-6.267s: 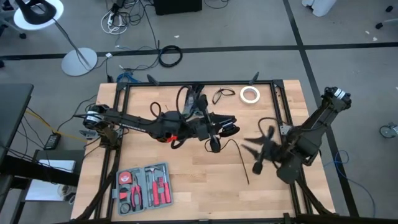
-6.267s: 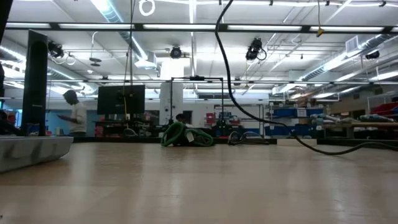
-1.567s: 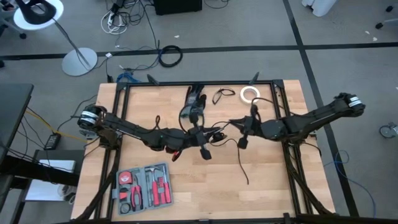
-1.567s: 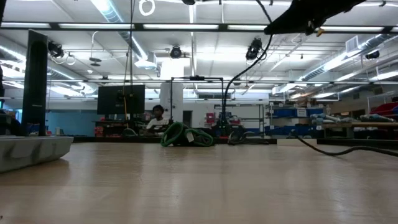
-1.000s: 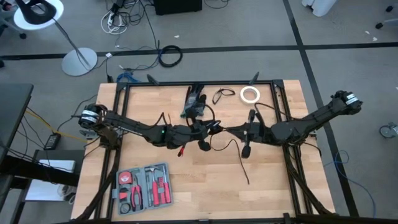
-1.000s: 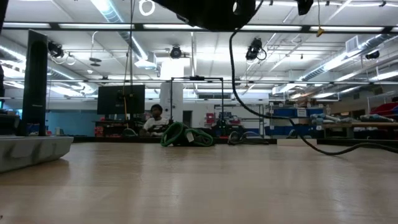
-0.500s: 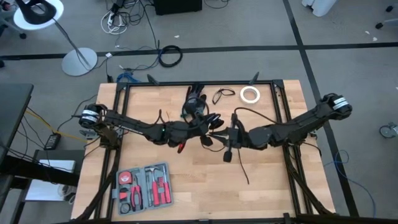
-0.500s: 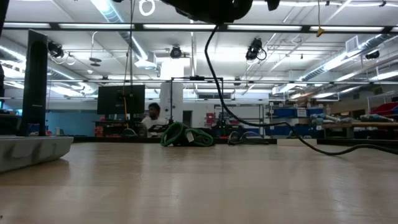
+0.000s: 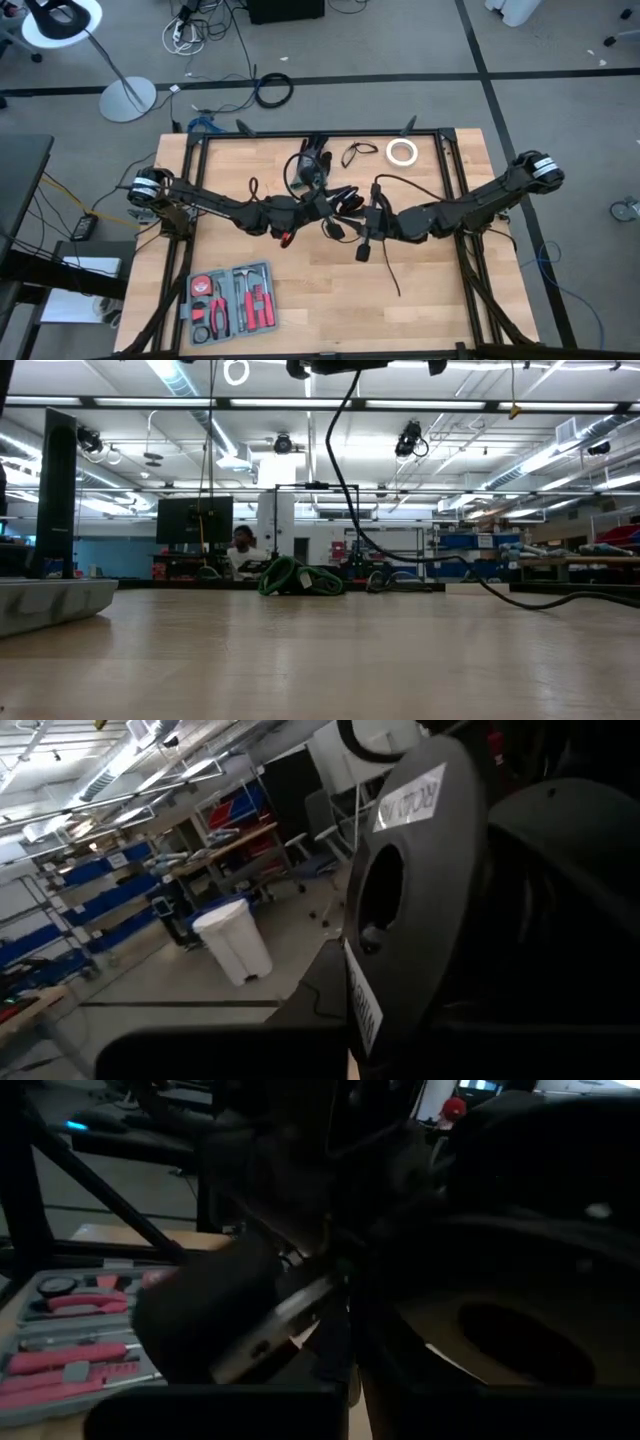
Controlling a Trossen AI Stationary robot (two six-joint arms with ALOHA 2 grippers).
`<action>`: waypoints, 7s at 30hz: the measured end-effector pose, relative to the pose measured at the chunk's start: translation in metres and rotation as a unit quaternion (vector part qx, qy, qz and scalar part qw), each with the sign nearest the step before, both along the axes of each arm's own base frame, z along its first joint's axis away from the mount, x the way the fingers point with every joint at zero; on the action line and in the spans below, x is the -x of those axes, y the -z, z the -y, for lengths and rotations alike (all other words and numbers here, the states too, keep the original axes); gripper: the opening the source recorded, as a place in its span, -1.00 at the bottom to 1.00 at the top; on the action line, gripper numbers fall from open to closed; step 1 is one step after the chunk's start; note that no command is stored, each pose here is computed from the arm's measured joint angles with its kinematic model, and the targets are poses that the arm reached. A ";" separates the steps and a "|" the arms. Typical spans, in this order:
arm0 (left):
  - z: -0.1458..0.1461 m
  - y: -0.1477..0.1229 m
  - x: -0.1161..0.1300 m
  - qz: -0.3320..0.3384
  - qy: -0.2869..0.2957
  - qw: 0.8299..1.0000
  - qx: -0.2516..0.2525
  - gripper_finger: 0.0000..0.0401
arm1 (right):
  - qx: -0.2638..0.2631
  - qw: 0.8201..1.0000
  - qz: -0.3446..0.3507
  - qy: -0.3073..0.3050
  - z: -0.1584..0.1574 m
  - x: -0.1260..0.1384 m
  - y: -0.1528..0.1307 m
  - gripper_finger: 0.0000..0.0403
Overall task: Coil cords
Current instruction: Coil the black wire into a spool
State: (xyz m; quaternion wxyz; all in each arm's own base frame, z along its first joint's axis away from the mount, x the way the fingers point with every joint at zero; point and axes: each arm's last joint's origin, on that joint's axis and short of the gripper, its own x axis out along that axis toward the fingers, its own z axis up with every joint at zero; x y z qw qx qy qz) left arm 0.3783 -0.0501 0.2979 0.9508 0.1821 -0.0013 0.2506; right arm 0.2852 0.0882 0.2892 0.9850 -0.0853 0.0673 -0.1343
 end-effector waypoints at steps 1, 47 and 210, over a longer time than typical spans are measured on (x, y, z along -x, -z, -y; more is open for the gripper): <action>0.001 0.000 0.000 0.004 0.005 1.000 0.004 -1.00 | 0.001 1.000 -0.003 0.000 0.000 0.000 0.001 -0.94; 0.013 -0.022 0.004 0.134 0.128 0.981 0.052 -1.00 | 0.046 0.994 -0.079 0.052 0.010 0.003 0.015 -0.97; 0.013 -0.002 0.010 -0.189 -0.126 0.943 -0.245 -1.00 | -0.149 0.989 0.020 0.002 0.100 0.029 0.053 -0.39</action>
